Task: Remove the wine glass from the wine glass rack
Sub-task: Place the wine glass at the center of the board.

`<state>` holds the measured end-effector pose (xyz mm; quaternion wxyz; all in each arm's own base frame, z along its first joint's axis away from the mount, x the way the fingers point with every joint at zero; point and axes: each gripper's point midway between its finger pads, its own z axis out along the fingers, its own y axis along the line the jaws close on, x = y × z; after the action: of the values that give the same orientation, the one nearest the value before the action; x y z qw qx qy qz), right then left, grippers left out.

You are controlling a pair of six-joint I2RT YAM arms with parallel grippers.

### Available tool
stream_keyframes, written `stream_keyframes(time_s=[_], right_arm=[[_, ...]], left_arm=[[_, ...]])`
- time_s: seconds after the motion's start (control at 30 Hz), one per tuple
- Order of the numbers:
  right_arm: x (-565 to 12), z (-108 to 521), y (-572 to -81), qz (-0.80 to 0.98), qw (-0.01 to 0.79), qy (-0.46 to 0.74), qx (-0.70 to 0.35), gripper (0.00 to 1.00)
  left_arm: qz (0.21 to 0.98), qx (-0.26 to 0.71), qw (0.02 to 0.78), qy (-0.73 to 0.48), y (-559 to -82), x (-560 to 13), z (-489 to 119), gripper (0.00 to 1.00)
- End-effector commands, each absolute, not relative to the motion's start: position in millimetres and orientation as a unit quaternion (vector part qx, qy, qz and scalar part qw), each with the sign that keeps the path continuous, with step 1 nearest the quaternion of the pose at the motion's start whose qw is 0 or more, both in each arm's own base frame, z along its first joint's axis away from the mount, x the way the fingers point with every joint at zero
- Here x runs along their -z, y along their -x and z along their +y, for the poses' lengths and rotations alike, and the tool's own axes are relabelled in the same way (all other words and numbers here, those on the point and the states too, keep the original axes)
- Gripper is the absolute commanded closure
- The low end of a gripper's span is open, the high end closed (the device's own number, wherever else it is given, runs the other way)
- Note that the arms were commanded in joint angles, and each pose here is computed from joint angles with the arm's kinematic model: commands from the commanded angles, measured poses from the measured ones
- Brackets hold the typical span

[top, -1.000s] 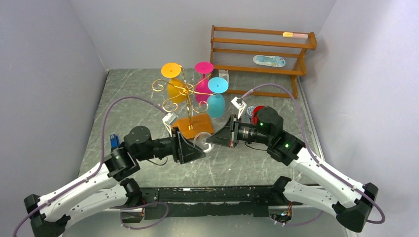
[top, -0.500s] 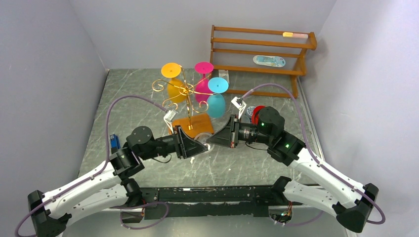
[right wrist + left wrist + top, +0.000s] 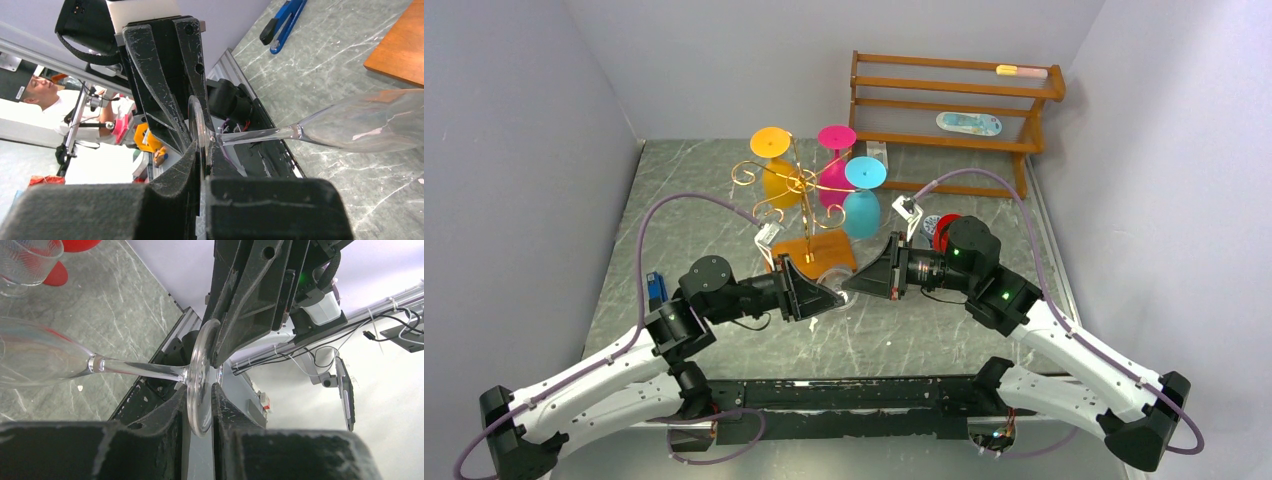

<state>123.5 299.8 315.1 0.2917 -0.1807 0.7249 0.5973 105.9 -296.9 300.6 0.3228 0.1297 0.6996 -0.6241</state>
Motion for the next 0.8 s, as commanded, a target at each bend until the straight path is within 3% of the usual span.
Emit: stream_keyframes(time_s=[0.0, 0.37, 0.77], right_arm=[[-322.6, 300.6, -119.2, 0.715, 0.292, 0.190, -0.606, 0.94], [-334.0, 284.4, -133.8, 0.726, 0.348, 0.152, -0.573, 0.52], [-338.0, 258.8, -151.3, 0.738, 0.409, 0.095, -0.529, 0.41]], left_arm=[[0.687, 0.625, 0.339, -0.150, -105.0, -309.5, -298.9, 0.95], [0.682, 0.619, 0.337, -0.195, -96.7, -307.6, -300.6, 0.95], [0.669, 0.618, 0.344, -0.229, -89.9, -308.4, -299.1, 0.95]])
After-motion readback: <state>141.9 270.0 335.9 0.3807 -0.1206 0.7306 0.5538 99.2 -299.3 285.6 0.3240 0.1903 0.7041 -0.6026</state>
